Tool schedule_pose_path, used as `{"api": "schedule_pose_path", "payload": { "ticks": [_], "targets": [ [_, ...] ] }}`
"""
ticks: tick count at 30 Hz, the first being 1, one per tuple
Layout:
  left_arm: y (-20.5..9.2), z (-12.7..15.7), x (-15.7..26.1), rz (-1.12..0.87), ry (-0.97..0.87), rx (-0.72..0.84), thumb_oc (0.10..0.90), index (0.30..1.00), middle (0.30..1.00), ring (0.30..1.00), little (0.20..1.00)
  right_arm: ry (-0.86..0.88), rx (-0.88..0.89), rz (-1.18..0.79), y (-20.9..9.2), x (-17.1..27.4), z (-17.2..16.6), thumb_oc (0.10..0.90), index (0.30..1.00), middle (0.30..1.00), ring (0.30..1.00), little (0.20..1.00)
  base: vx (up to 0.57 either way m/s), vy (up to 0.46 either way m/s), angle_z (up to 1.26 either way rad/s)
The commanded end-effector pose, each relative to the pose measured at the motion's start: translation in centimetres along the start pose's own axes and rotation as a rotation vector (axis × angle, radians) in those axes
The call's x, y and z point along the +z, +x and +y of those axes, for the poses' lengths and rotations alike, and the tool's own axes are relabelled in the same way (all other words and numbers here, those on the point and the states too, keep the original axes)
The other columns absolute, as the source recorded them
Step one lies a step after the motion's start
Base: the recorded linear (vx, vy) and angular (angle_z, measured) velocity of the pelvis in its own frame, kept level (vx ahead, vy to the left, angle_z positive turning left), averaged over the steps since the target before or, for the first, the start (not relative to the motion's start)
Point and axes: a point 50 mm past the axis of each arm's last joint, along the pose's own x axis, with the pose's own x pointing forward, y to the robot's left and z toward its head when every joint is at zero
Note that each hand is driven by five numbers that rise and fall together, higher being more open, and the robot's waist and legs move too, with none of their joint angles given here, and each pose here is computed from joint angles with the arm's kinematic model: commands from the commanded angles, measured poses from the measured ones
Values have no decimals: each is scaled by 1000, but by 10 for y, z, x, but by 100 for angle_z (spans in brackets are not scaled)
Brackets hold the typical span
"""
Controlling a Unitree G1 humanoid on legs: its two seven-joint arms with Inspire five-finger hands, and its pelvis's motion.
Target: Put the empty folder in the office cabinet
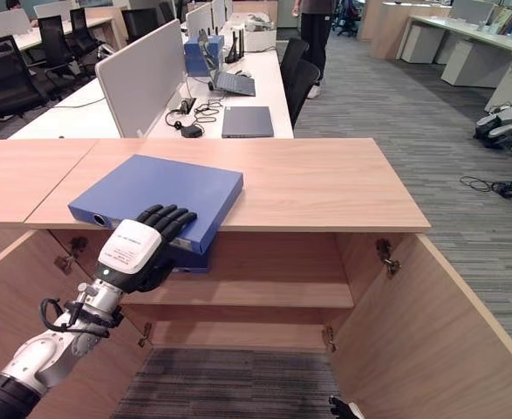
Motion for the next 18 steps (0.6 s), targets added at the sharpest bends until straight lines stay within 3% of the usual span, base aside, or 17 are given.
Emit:
{"api": "schedule_pose_path", "payload": {
  "ticks": [1,2,3,4,12,18],
  "targets": [
    [45,36,-6,-2,28,193,800,900,900,900,900,21,-38,-128,6,33,-13,800,900,900,900,900,0,0,0],
    [45,36,-7,0,34,191,737,806,806,806,806,20,-38,-125,6,32,-13,800,900,900,900,900,0,0,0],
    [46,37,-8,1,42,188,513,469,469,469,469,20,-39,-122,6,32,-13,800,900,900,900,900,0,0,0],
    [46,37,-8,0,45,188,400,300,300,300,300,21,-39,-119,6,31,-13,800,900,900,900,900,0,0,0],
    [46,39,-6,7,14,212,400,300,300,300,300,31,-45,-83,5,23,-13,800,900,900,900,900,0,0,0],
    [43,46,3,22,-137,293,400,300,300,300,300,38,-41,-69,5,21,-9,800,900,900,900,900,2,-2,3]
  ]
}}
